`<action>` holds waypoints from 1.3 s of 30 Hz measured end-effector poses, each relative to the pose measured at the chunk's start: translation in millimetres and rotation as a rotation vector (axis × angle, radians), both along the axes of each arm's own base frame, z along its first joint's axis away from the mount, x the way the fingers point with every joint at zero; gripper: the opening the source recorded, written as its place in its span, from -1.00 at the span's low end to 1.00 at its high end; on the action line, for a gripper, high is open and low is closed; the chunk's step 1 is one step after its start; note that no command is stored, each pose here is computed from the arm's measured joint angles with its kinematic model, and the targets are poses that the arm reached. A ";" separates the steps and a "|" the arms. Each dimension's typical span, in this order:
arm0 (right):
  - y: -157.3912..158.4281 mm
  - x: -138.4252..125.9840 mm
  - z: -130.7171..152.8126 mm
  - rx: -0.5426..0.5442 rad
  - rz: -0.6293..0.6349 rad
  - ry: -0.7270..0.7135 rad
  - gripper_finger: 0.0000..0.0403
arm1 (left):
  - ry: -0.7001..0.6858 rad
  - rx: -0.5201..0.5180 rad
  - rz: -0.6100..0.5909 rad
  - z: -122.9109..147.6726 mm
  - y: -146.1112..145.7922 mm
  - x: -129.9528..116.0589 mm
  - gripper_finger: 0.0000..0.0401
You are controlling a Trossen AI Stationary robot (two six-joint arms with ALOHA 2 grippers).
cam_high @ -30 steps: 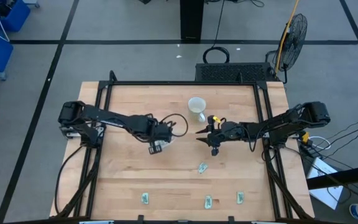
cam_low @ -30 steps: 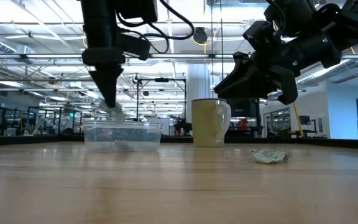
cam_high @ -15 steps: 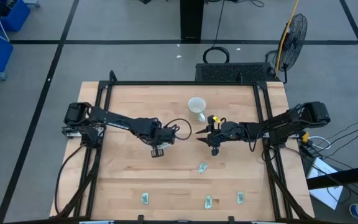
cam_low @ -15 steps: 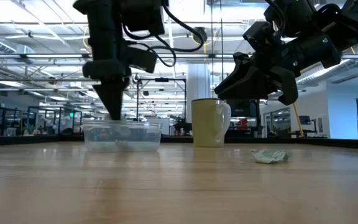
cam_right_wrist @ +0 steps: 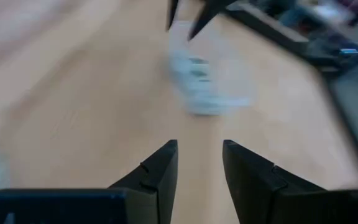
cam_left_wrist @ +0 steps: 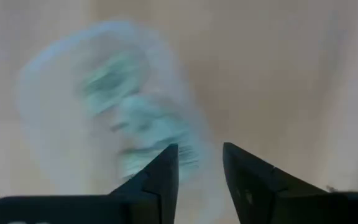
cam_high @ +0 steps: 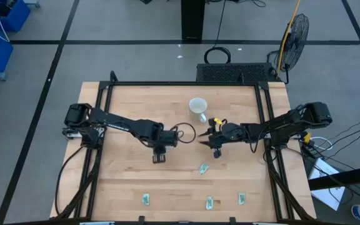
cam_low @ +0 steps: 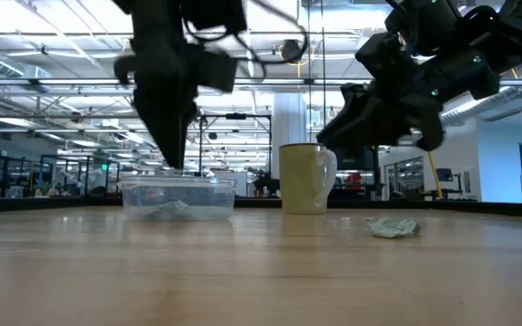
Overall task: Pick and place Stevia / Truvia into bins
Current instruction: Put the white stevia packet into the bin
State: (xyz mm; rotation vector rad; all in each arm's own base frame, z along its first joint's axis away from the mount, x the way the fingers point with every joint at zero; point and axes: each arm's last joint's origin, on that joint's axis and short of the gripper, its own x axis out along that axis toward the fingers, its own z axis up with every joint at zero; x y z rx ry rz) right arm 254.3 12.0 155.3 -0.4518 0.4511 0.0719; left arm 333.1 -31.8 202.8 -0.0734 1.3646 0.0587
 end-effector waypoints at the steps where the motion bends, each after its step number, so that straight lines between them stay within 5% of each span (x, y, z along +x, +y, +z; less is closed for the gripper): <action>1: 3.5 -0.8 -1.5 0.027 0.039 0.017 -0.40 | -0.015 -0.040 -0.016 4.9 -4.0 2.6 -0.33; 4: 16.2 -3.4 -4.2 0.111 0.158 0.057 -0.40 | -0.069 -0.095 -0.049 20.3 -14.3 10.0 -0.33; 8: 33.6 -2.9 -1.9 0.147 0.238 0.125 -0.38 | -0.126 -0.033 -0.068 34.1 -24.8 15.1 -0.32; 13: 45.7 5.4 -4.3 0.184 0.235 0.254 -0.37 | -0.146 0.077 -0.097 36.8 -29.0 15.0 -0.32; 20: 48.8 17.2 -43.3 0.218 0.186 0.426 -0.37 | -0.171 0.162 -0.026 37.6 -25.2 16.6 -0.32; 33: 61.1 19.0 -20.9 0.272 0.198 0.361 -0.37 | -0.172 0.147 0.020 37.4 -27.4 15.9 -0.32; 39: 65.3 15.6 -32.1 0.277 0.226 0.428 -0.37 | -0.178 0.150 0.029 37.5 -27.3 16.3 -0.32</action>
